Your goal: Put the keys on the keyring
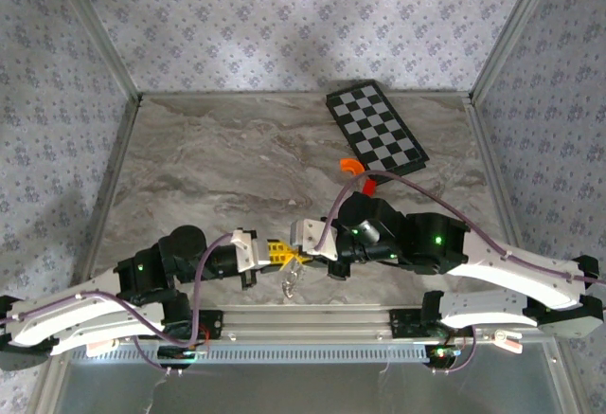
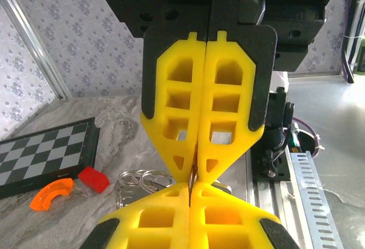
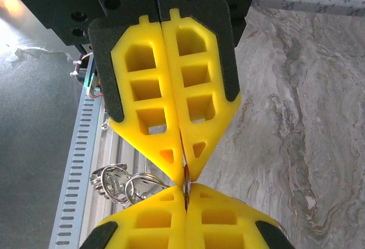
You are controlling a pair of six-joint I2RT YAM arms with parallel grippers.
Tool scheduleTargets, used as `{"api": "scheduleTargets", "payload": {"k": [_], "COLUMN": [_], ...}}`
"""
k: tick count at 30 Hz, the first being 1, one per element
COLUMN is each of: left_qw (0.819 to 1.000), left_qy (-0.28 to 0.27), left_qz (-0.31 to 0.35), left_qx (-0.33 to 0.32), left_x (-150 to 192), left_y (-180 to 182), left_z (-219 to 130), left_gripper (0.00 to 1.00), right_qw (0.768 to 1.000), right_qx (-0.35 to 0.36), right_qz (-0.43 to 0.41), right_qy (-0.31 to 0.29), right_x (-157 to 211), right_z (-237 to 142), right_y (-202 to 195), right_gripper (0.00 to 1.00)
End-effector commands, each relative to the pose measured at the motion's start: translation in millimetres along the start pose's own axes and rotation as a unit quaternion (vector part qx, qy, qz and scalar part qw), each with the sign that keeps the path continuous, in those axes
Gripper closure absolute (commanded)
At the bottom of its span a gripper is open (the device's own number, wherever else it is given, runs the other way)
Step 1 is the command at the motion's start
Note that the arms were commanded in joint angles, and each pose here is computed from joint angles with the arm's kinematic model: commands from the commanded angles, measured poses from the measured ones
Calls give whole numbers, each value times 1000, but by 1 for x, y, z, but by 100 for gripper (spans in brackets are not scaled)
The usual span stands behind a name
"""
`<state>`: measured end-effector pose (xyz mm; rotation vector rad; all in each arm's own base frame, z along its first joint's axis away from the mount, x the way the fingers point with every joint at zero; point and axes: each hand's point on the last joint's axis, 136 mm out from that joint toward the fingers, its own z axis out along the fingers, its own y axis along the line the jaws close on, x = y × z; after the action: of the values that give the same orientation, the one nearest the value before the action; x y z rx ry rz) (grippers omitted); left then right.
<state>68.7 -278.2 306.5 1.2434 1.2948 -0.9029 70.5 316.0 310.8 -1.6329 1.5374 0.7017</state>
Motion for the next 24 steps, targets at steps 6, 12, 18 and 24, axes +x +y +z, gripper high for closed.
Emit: {"api": "scheduleTargets", "payload": {"k": [6,12,18,24], "left_qw": [996,995,995,994], "left_qy": [-63,-73,-85,-108], "left_qz": [-1,3,2,7], "left_qx": [-57,-63,-50,-32], "left_x": [-21,-26,-31,-37], "left_y": [19,21,16,8], "left_z": [-7,-13,-16,-22], "left_gripper": [100,100,100,100], "right_qw": [999,998,997,997], "right_qx": [-24,-12,-11,-4], "right_qz": [11,15,22,25], "right_qy": [-46,-61,-68,-72], "right_x": [-17,-20,-16,-10], "right_z": [-6,-9,-14,-19], "right_y": [10,7,8,8], "right_gripper": [95,76,71,71]}}
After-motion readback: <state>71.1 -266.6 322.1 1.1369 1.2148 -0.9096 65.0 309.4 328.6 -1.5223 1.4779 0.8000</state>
